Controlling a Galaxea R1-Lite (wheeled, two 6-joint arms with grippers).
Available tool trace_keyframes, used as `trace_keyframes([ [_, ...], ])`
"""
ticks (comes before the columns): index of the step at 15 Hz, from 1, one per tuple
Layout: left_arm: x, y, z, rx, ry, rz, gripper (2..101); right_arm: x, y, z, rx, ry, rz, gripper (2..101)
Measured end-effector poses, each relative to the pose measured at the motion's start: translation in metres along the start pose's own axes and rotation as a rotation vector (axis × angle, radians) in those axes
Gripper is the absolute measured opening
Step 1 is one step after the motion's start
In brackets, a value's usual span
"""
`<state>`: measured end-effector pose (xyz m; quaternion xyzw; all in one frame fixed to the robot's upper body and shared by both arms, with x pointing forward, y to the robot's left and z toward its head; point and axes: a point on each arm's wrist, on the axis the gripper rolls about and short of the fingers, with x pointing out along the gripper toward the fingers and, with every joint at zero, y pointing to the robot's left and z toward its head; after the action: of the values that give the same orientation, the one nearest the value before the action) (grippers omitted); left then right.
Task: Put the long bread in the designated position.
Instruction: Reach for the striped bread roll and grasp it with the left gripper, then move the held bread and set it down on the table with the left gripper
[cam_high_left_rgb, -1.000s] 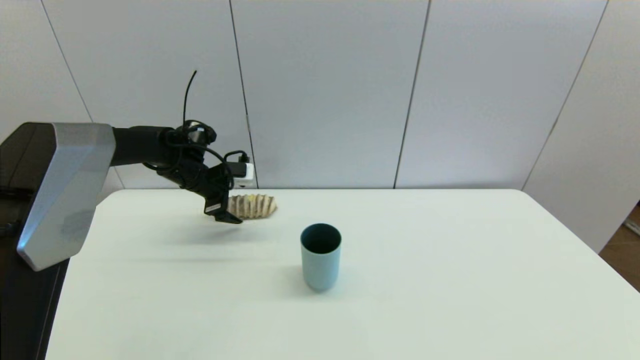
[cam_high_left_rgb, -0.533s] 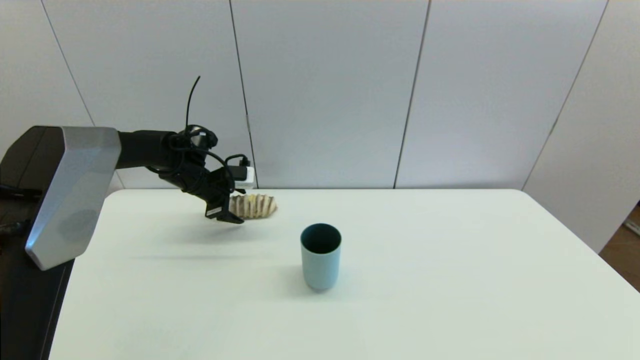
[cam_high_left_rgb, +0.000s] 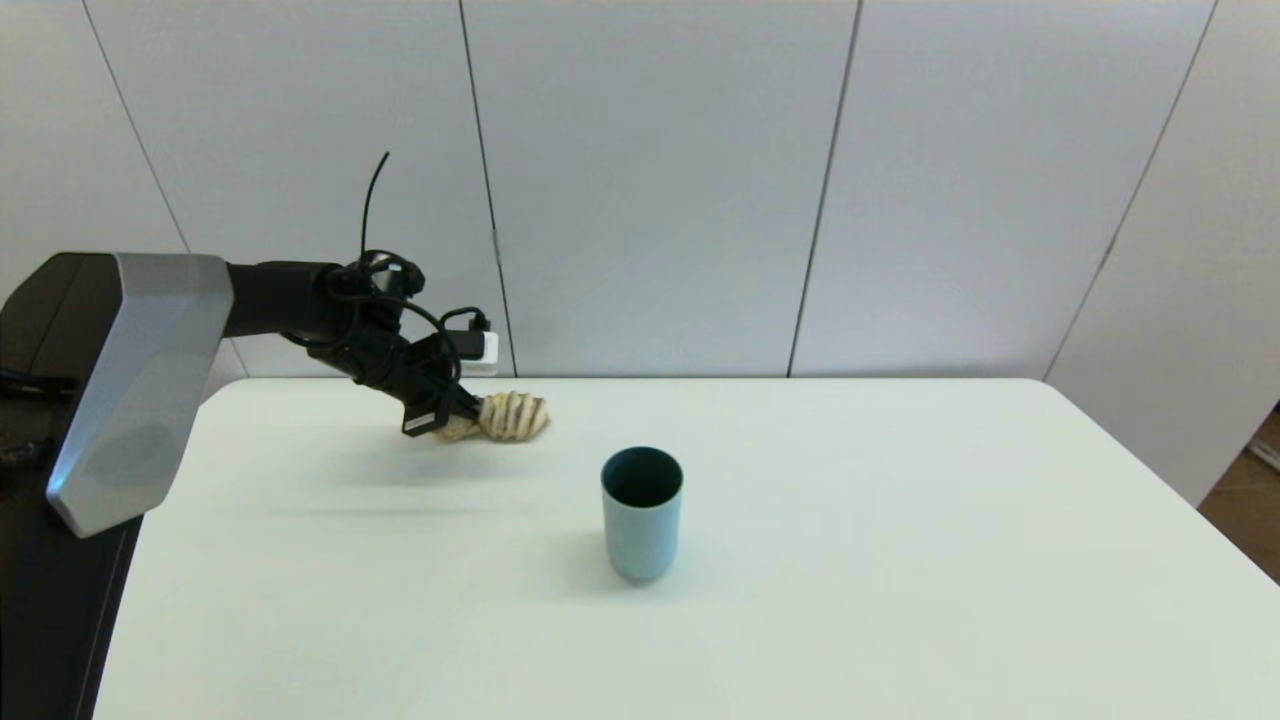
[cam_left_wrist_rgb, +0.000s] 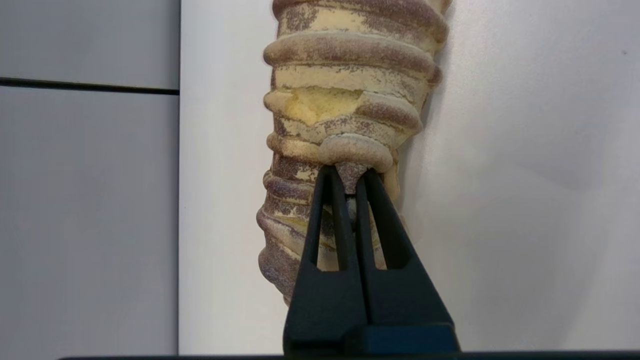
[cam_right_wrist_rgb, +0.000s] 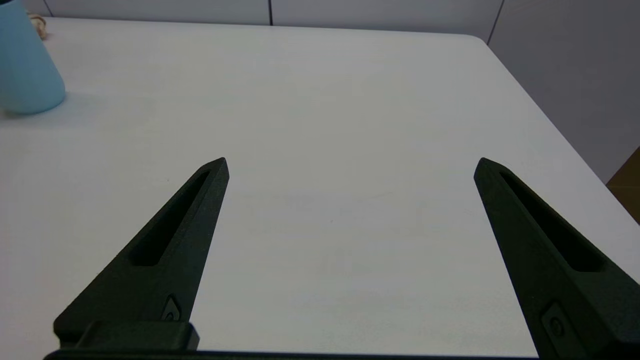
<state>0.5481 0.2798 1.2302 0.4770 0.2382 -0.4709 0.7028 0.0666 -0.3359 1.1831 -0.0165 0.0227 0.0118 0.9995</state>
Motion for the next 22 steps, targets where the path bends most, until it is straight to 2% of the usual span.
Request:
trace_keyframes([
  [9, -0.019, 0.003, 0.013, 0.012, -0.013, 0.037, 3.2, 0.0, 0.0, 0.0, 0.0, 0.0, -0.001, 97.3],
  [15, -0.037, -0.003, 0.068, -0.015, -0.081, 0.063, 3.2, 0.0, 0.0, 0.0, 0.0, 0.0, -0.001, 97.3],
  [22, -0.026, -0.021, 0.147, -0.056, -0.225, 0.084, 3.2, 0.0, 0.0, 0.0, 0.0, 0.0, 0.0, 97.3],
])
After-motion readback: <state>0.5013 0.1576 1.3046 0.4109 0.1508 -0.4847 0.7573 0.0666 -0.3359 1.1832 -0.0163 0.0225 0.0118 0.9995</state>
